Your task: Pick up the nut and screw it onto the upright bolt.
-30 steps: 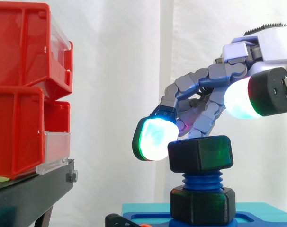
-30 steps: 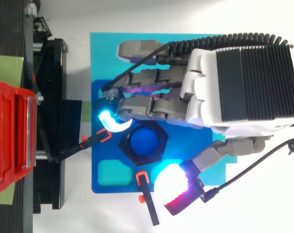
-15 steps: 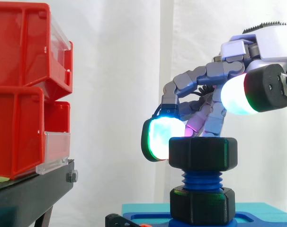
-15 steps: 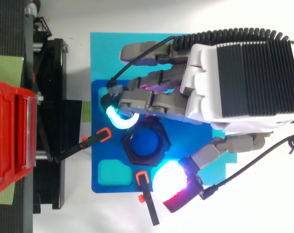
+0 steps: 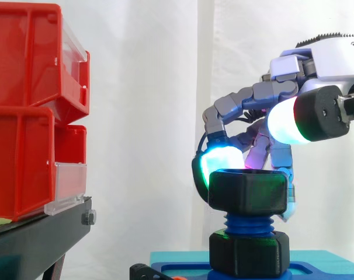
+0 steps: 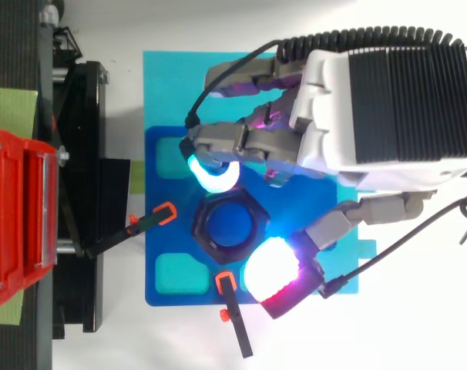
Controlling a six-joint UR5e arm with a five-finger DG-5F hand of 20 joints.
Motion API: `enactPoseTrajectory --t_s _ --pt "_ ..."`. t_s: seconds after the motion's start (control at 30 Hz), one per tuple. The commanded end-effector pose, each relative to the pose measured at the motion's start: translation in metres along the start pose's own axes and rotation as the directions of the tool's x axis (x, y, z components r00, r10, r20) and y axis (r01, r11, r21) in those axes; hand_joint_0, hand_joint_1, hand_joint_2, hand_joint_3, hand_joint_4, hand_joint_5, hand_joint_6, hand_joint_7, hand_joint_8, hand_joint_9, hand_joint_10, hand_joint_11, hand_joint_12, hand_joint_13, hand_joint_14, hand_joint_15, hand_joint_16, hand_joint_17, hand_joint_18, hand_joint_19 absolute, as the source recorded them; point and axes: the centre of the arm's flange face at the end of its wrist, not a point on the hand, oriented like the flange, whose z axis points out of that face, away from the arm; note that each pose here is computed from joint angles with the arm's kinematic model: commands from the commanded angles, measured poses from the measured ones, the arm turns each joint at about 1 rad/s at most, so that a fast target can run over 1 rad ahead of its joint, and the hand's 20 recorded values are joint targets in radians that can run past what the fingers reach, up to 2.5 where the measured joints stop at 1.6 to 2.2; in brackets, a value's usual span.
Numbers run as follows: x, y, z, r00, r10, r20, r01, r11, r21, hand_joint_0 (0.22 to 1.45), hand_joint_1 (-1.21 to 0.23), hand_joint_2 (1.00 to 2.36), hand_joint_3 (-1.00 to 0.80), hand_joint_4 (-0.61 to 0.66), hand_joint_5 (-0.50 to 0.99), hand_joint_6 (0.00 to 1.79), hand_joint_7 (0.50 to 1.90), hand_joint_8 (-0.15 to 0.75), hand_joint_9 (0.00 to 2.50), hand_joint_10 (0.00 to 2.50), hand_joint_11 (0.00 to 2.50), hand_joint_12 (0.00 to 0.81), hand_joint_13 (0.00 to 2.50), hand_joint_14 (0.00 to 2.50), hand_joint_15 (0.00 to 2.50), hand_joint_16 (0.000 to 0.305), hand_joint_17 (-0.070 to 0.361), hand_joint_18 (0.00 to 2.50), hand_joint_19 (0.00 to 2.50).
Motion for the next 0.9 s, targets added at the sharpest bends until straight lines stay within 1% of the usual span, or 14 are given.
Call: enactPoseTrajectory --t_s 0.0,0.07,0.1,0.13,0.17,0.27,0.4,0.47,0.53,0.6,0.67,0.77,0.83,0.87 --pt "-0.002 -0.005 -0.001 1.0 0.0 0.005 0.0 1.0 0.005 0.51 -0.39 1.0 -0.5 0.08 0.08 0.5 1.43 0.241 1.59 0.0 0.06 0.211 1.12 0.0 0.01 0.013 0.029 0.6 0.0" --pt "-0.002 -0.007 -0.002 1.0 0.0 0.003 0.0 1.0 0.009 0.51 -0.39 1.0 -0.5 0.05 0.08 0.53 1.38 0.239 1.67 0.0 0.1 0.206 1.2 0.0 0.04 0.01 0.024 0.77 0.0" --pt "-0.003 -0.008 -0.002 1.0 0.0 0.003 0.0 0.9999 0.011 0.51 -0.39 1.0 -0.5 0.06 0.08 0.54 1.36 0.238 1.75 0.01 0.18 0.202 1.27 0.0 0.08 0.009 0.021 0.88 0.05" --pt "-0.003 -0.011 -0.003 1.0 0.0 0.003 0.0 0.9999 0.014 0.51 -0.4 1.0 -0.5 0.06 0.08 0.55 1.35 0.231 1.76 0.01 0.21 0.202 1.31 0.0 0.1 0.009 0.02 0.88 0.08" --pt "-0.004 -0.014 -0.003 1.0 0.002 0.004 -0.002 0.9998 0.019 0.52 -0.4 1.0 -0.5 0.06 0.08 0.56 1.33 0.23 1.83 0.01 0.31 0.203 1.37 0.01 0.14 0.009 0.021 0.97 0.17" --pt "-0.007 -0.02 -0.006 1.0 0.004 0.002 -0.004 0.9996 0.027 0.52 -0.41 1.0 -0.5 0.06 0.08 0.58 1.31 0.236 1.86 0.01 0.32 0.209 1.41 0.01 0.15 0.01 0.022 1.0 0.18" --pt "-0.009 -0.027 -0.008 1.0 0.005 0.001 -0.005 0.9994 0.034 0.52 -0.41 1.0 -0.5 0.04 0.07 0.62 1.21 0.235 1.88 0.01 0.31 0.201 1.45 0.01 0.18 0.01 0.022 1.03 0.19" --pt "-0.01 -0.031 -0.009 1.0 0.006 0.002 -0.006 0.9994 0.035 0.52 -0.41 1.0 -0.5 0.05 0.07 0.62 1.21 0.238 1.88 0.01 0.32 0.207 1.47 0.01 0.19 0.01 0.022 1.05 0.19" --pt "-0.016 -0.034 -0.009 0.9999 0.006 0.01 -0.006 0.9995 0.03 0.52 -0.41 1.0 -0.5 0.05 0.07 0.62 1.22 0.244 1.89 0.01 0.34 0.206 1.47 0.01 0.2 0.01 0.022 1.05 0.22" --pt "-0.022 -0.036 -0.009 0.9999 0.006 0.015 -0.006 0.9996 0.028 0.52 -0.41 1.0 -0.5 0.08 0.07 0.54 1.37 0.263 1.85 0.01 0.36 0.221 1.45 0.01 0.2 0.01 0.023 1.02 0.2" --pt "-0.03 -0.036 -0.008 0.9999 0.006 0.016 -0.006 0.9997 0.024 0.51 -0.41 1.0 -0.5 0.12 0.07 0.5 1.44 0.268 1.77 0.01 0.35 0.225 1.4 0.01 0.19 0.012 0.027 0.96 0.18" --pt "-0.039 -0.037 -0.009 1.0 0.007 0.004 -0.007 0.9996 0.028 0.51 -0.41 1.0 -0.5 0.13 0.02 0.5 1.37 0.267 1.64 0.01 0.31 0.239 1.31 0.01 0.18 0.015 0.033 0.86 0.16" --pt "-0.048 -0.039 -0.01 1.0 0.008 -0.002 -0.008 0.9993 0.037 0.5 -0.41 1.0 -0.5 0.13 -0.01 0.5 1.3 0.256 1.55 0.01 0.29 0.254 1.13 0.0 0.13 0.02 0.045 0.78 0.16" --pt "-0.05 -0.039 -0.01 1.0 0.008 -0.005 -0.008 0.9993 0.038 0.5 -0.41 1.0 -0.5 0.13 -0.03 0.5 1.23 0.237 1.48 0.01 0.28 0.274 1.0 0.0 0.1 0.025 0.056 0.68 0.15"
